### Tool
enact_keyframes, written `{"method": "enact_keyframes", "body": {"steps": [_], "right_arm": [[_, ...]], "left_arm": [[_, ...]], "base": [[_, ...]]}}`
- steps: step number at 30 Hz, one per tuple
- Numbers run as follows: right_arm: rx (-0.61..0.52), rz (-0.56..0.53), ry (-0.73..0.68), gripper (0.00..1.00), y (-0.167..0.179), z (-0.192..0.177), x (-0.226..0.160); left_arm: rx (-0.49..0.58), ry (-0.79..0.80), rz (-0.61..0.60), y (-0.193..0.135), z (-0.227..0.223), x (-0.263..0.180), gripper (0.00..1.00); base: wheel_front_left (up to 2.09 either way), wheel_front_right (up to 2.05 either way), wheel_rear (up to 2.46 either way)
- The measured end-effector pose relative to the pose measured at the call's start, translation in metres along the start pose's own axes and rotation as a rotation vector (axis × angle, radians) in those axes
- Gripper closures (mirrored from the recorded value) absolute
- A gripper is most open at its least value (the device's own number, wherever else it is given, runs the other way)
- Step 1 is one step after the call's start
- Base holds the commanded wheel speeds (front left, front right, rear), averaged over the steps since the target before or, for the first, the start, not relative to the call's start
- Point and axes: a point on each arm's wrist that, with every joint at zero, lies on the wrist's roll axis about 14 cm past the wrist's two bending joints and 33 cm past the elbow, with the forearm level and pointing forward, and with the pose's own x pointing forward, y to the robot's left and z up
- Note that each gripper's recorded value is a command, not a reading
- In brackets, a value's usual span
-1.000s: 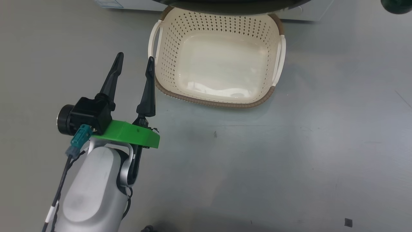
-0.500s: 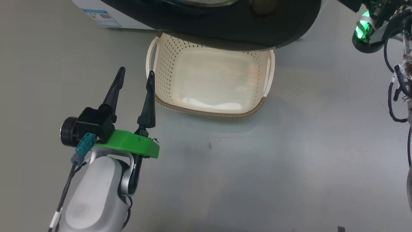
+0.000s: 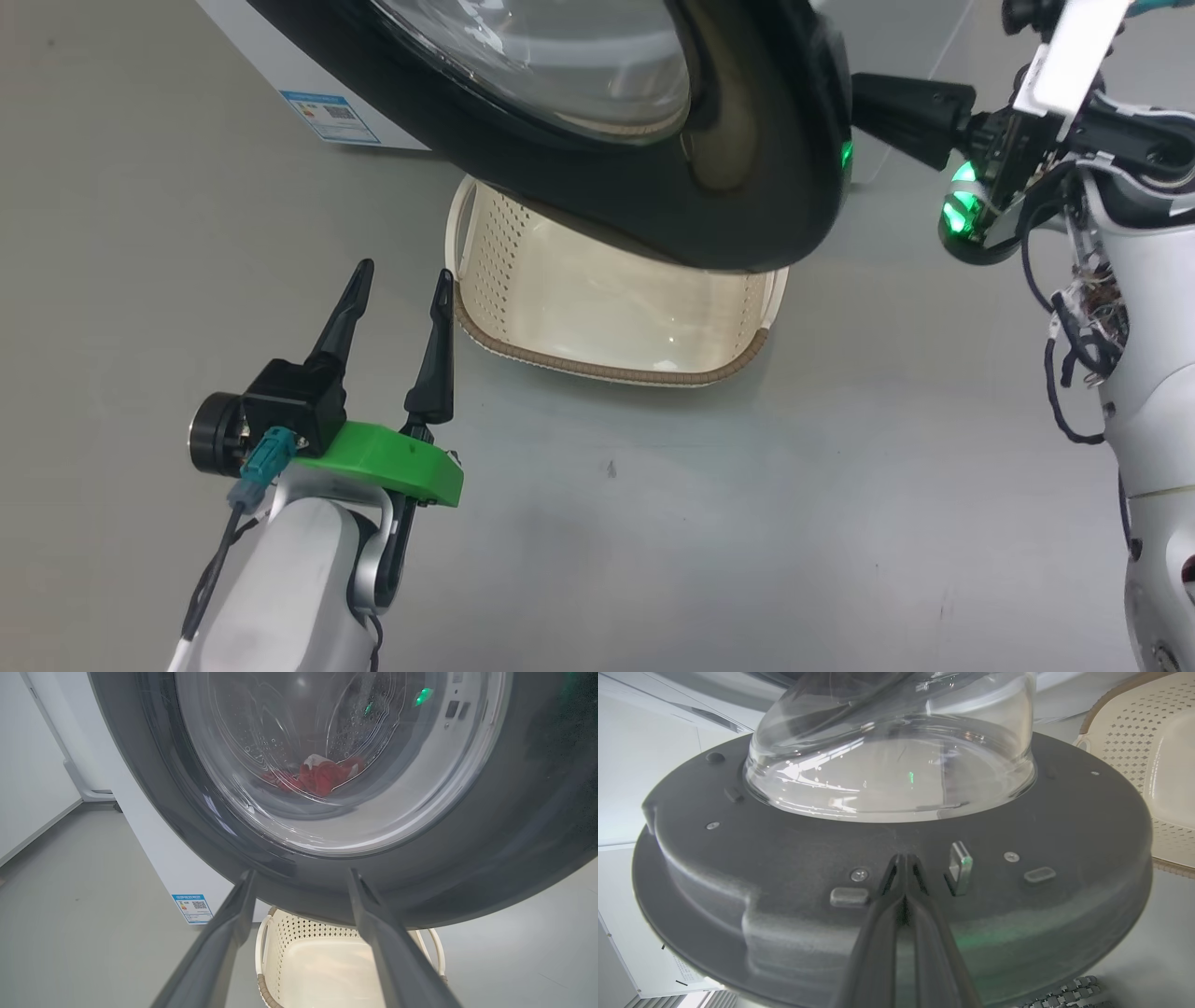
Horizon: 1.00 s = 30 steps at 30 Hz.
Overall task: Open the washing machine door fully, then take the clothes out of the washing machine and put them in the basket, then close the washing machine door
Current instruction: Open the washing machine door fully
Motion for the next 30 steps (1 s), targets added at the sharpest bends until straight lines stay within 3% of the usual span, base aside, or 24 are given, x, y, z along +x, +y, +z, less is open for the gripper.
{"method": "enact_keyframes", "body": {"steps": [14, 30], "right_arm": [[0.020, 0.030, 0.167, 1.00, 0.018, -0.079, 0.025], [0.010, 0.079, 0.367, 1.00, 0.038, -0.148, 0.066]], "left_arm": [[-0.004, -0.043, 0.024, 0.006, 0.021, -0.039, 0.00], [-0.003, -0.097, 0.149, 0.042, 0.039, -0.084, 0.00]], "base": [[0.00, 0.00, 0.00], [0.00, 0.00, 0.00]]}}
